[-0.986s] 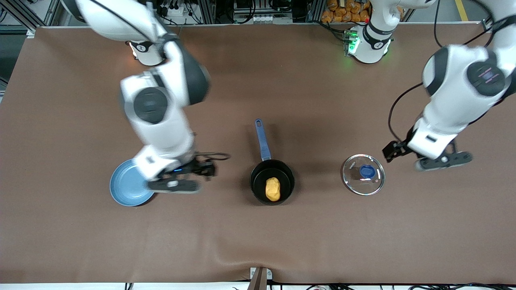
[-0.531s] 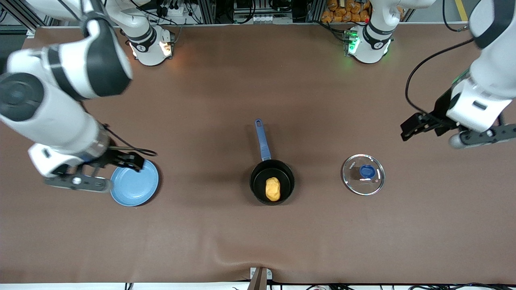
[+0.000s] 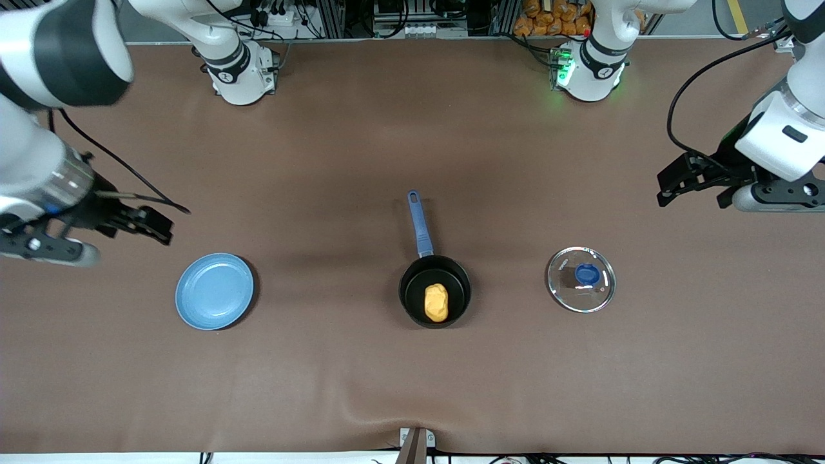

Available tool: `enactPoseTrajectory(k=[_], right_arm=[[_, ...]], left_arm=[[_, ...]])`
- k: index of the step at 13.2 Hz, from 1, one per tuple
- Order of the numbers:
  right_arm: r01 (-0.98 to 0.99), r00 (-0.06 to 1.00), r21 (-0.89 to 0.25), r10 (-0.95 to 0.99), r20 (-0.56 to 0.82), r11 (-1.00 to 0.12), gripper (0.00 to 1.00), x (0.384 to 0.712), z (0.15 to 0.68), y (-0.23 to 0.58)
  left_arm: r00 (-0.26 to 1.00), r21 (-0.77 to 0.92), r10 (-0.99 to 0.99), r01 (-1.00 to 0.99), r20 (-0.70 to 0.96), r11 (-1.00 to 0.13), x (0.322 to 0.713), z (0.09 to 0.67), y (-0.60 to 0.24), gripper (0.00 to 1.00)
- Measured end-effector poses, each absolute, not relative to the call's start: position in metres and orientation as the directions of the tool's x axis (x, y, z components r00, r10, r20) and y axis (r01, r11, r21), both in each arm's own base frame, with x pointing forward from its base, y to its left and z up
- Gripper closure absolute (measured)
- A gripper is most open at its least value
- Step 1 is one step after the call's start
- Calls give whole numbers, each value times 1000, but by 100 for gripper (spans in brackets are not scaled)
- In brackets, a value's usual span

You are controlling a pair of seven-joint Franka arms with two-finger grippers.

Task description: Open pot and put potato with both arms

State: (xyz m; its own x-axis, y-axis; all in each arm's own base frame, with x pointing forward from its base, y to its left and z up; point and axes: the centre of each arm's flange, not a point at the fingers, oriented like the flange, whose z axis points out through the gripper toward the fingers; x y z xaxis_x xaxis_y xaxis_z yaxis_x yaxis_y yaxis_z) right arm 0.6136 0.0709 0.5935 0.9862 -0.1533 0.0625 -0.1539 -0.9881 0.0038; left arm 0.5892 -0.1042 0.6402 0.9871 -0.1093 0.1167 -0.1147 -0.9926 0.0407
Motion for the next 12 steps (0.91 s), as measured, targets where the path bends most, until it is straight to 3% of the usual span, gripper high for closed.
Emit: enactPoseTrajectory(k=[7, 12], right_arm=[[-132, 985, -5, -132, 111, -991, 0, 566, 610, 26], [-123, 986, -4, -123, 113, -992, 0, 557, 613, 24]], left_arm=[[991, 39, -108, -111, 84, -993, 586, 637, -103, 0], [993, 39, -98, -101, 72, -994, 585, 637, -102, 0]])
